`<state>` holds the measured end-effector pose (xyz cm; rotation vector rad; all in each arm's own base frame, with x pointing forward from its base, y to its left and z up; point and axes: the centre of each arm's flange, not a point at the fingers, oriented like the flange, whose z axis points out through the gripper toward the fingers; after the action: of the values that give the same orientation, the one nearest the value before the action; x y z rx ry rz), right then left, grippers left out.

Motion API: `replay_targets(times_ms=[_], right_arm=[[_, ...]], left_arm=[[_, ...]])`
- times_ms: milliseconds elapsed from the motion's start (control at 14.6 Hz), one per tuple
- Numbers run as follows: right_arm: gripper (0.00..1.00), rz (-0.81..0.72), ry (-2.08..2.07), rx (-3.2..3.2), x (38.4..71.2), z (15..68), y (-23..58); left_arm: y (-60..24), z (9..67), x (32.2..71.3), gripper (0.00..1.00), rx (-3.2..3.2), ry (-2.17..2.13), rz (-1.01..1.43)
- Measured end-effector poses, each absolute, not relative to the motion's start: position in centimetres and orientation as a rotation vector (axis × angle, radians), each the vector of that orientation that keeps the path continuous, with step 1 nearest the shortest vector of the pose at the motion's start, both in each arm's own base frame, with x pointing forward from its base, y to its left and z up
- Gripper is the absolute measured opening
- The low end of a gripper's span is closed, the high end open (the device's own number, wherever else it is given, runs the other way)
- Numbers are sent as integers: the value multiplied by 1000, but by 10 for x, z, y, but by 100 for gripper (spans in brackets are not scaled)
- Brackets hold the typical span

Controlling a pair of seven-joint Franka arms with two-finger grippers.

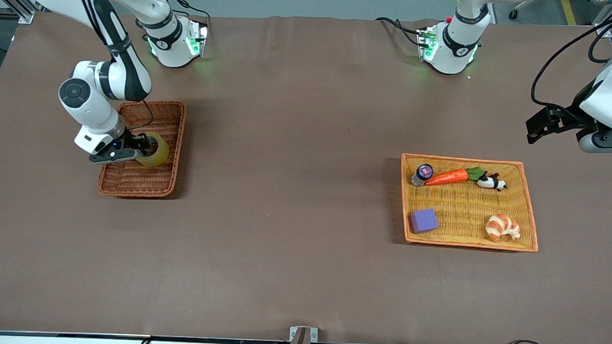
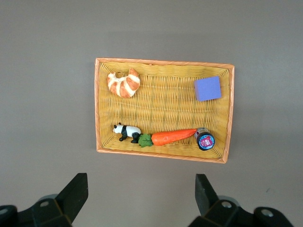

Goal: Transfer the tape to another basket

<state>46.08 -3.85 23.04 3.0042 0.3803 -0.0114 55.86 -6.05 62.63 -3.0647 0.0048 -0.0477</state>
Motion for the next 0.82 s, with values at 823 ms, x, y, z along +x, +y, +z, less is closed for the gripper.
replay_targets(times_ms=[823], right_arm=[[100, 35, 6, 3058, 581, 548, -41]], left_arm=[[-66, 631, 557, 100, -3066, 22, -61]])
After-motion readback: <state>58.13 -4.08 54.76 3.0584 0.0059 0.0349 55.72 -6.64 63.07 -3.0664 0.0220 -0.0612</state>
